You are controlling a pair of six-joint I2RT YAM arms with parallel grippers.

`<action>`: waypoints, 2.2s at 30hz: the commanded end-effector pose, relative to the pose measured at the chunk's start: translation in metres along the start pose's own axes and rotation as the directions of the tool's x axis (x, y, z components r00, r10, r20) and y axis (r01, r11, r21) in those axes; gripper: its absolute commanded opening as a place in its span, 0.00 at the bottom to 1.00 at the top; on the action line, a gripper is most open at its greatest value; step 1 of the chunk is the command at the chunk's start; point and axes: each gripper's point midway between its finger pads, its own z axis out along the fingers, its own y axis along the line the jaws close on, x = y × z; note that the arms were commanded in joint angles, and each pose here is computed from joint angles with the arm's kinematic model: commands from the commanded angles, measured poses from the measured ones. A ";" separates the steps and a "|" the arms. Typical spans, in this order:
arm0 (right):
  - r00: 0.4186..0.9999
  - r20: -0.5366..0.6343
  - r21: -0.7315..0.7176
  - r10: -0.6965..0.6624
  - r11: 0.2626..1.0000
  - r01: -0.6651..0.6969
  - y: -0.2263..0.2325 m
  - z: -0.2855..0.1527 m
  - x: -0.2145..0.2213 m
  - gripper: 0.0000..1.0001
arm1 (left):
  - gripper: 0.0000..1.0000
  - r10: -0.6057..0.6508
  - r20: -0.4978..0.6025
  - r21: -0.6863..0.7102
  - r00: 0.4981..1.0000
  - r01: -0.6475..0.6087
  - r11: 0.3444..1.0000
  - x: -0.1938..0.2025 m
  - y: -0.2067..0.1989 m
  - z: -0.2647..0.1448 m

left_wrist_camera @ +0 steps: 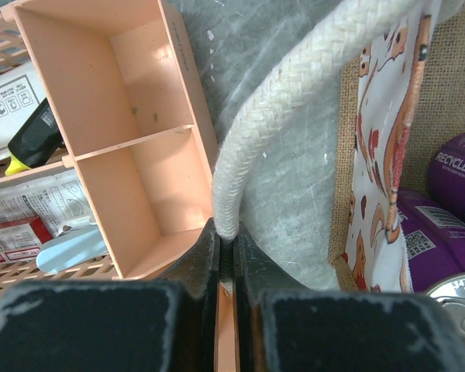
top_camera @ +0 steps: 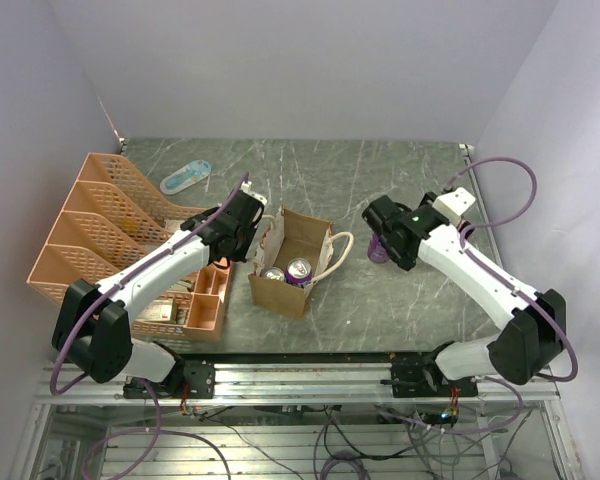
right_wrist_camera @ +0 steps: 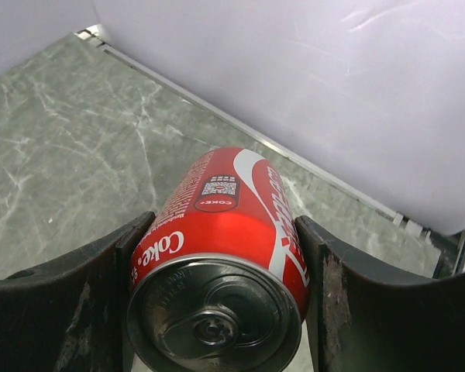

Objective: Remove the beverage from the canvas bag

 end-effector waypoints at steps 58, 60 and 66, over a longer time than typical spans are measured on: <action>0.625 -0.694 0.147 0.357 0.920 -0.363 0.055 0.120 0.134 0.00 | 0.07 0.002 0.045 0.054 0.999 -0.004 0.999 -0.015 -0.010 -0.007; 0.625 -0.694 0.154 0.357 0.922 -0.356 0.054 0.119 0.136 0.00 | 0.07 0.002 0.045 0.055 0.999 -0.005 0.998 -0.015 -0.010 -0.007; 0.627 -0.696 0.150 0.350 0.925 -0.350 0.058 0.114 0.138 0.00 | 0.07 0.002 0.047 0.057 0.999 -0.005 0.998 -0.016 -0.010 -0.008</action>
